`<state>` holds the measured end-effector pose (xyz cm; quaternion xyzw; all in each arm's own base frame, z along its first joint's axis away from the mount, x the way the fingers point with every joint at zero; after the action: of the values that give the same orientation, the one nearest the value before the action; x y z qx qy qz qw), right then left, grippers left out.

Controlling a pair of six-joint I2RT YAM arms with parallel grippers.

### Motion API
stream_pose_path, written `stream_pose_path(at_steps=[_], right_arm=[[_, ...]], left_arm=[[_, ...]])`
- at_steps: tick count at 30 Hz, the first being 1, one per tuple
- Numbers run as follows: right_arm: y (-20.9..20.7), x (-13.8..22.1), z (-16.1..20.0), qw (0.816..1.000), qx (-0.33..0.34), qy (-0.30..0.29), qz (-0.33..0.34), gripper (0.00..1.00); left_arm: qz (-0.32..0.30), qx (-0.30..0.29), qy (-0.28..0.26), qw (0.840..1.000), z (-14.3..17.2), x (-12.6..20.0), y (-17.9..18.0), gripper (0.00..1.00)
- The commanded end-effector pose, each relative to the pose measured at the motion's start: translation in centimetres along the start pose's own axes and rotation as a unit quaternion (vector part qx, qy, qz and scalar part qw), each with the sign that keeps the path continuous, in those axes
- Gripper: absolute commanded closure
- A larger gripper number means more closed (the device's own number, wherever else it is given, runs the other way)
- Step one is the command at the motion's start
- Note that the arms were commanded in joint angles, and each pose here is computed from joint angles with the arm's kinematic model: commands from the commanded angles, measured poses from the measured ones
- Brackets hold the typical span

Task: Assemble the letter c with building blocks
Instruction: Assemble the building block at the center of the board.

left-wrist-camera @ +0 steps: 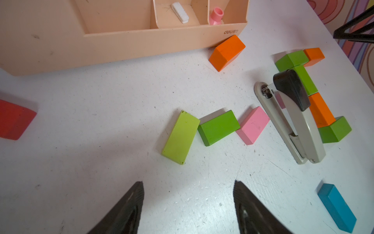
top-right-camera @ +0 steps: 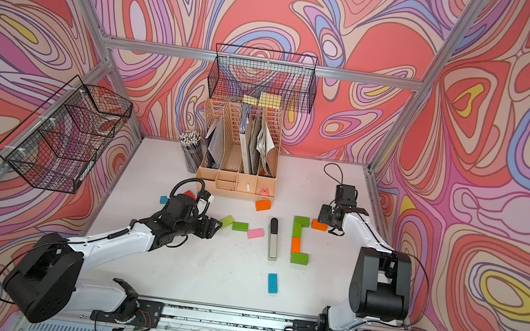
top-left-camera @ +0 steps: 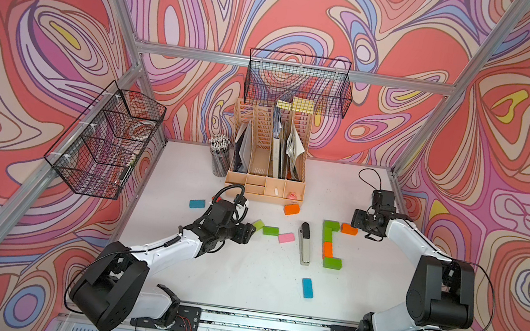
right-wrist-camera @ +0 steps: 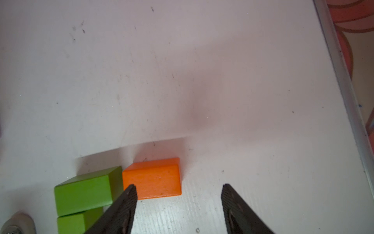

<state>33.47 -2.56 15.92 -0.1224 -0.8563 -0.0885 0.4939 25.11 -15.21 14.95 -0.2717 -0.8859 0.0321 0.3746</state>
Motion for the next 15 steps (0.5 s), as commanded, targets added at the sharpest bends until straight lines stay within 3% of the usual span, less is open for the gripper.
stream_pose_path(at_steps=[1, 7, 15], right_arm=[[-1.1, -0.8, 0.5, 0.998, -0.005, 0.023, 0.064, 0.30], [-1.7, -1.6, 0.4, 0.994, -0.002, 0.032, 0.104, 0.24], [-1.8, -2.5, 0.0, 0.993, 0.004, 0.043, 0.106, 0.23]], left_arm=[[0.002, -0.004, -0.003, 1.000, -0.1, 0.1, 0.0, 0.27], [0.004, -0.004, -0.003, 1.000, -0.1, 0.1, 0.0, 0.28], [0.002, -0.004, -0.003, 1.000, -0.1, 0.1, 0.0, 0.28]])
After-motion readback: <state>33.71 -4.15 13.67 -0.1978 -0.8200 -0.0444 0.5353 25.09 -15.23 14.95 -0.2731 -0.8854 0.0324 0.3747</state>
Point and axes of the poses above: each gripper's point midway between its finger pads, its own x axis back along the fingers, its own y axis along the line the jaws close on, z = x × y, the point moved 9 cm from there along x, back along the fingers, and after that the axes turned 4 degrees about -x, right-handed, at the moved point
